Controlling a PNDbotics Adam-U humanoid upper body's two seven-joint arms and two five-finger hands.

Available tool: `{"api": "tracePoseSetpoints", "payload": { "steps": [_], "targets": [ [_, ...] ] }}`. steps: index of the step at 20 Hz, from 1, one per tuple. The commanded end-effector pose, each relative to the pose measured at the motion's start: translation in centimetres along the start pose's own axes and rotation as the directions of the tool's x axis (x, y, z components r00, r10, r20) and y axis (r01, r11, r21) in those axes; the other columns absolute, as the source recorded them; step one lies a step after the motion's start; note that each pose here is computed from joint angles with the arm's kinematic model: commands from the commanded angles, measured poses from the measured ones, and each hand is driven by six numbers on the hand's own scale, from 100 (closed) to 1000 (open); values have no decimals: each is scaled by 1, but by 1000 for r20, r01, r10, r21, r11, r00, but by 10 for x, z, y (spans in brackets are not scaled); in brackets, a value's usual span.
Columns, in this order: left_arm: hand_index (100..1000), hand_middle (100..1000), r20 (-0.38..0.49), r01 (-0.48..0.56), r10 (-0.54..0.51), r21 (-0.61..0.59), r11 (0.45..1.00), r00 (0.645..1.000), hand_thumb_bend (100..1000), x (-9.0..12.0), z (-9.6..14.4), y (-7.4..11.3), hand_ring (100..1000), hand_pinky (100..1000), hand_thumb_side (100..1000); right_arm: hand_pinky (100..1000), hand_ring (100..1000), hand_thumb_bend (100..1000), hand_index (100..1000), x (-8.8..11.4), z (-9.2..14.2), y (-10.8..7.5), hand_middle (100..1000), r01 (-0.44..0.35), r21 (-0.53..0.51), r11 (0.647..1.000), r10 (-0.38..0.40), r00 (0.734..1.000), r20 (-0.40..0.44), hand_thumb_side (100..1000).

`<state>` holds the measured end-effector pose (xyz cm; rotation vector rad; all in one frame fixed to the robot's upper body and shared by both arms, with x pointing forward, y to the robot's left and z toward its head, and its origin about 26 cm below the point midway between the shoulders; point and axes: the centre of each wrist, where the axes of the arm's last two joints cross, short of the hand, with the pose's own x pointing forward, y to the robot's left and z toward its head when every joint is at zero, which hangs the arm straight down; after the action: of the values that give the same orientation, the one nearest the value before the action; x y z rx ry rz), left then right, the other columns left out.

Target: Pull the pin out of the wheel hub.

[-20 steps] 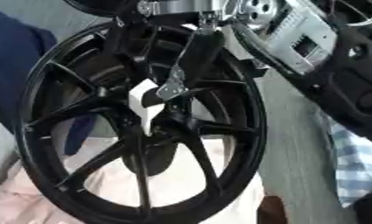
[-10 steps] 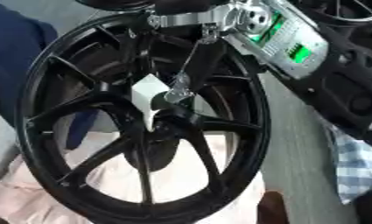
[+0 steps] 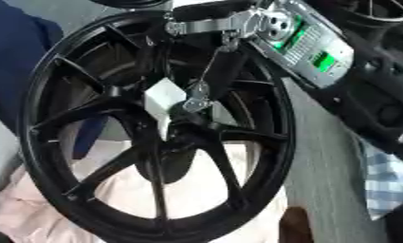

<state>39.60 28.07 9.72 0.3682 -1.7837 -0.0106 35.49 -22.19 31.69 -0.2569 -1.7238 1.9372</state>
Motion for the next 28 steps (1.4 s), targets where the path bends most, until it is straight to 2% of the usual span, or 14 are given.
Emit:
{"api": "tracePoseSetpoints", "payload": {
  "steps": [1, 9, 16, 28],
  "targets": [
    [710, 527, 40, 0, 0, -2, 1000, 999, 100, 12, -5, 1, 602, 612, 930, 801, 772, 515, 784, -3, 6, -5, 682, -24, -13, 1000, 23, 999, -31, 230],
    [710, 527, 39, -1, 1, -1, 1000, 999, 100, 12, -5, 1, 602, 611, 929, 798, 768, 508, 775, -5, 5, -1, 674, -21, -11, 1000, 21, 999, -35, 220],
    [710, 527, 36, 0, 0, 0, 1000, 999, 100, 12, -5, 2, 602, 611, 930, 786, 729, 473, 701, 3, 5, -4, 588, -35, -23, 999, 34, 999, -5, 151],
    [710, 527, 38, -4, 4, 0, 1000, 999, 100, 13, -5, 1, 602, 610, 930, 779, 726, 453, 715, 8, 2, 0, 608, -22, 13, 1000, 21, 1000, 18, 128]
  ]
}}
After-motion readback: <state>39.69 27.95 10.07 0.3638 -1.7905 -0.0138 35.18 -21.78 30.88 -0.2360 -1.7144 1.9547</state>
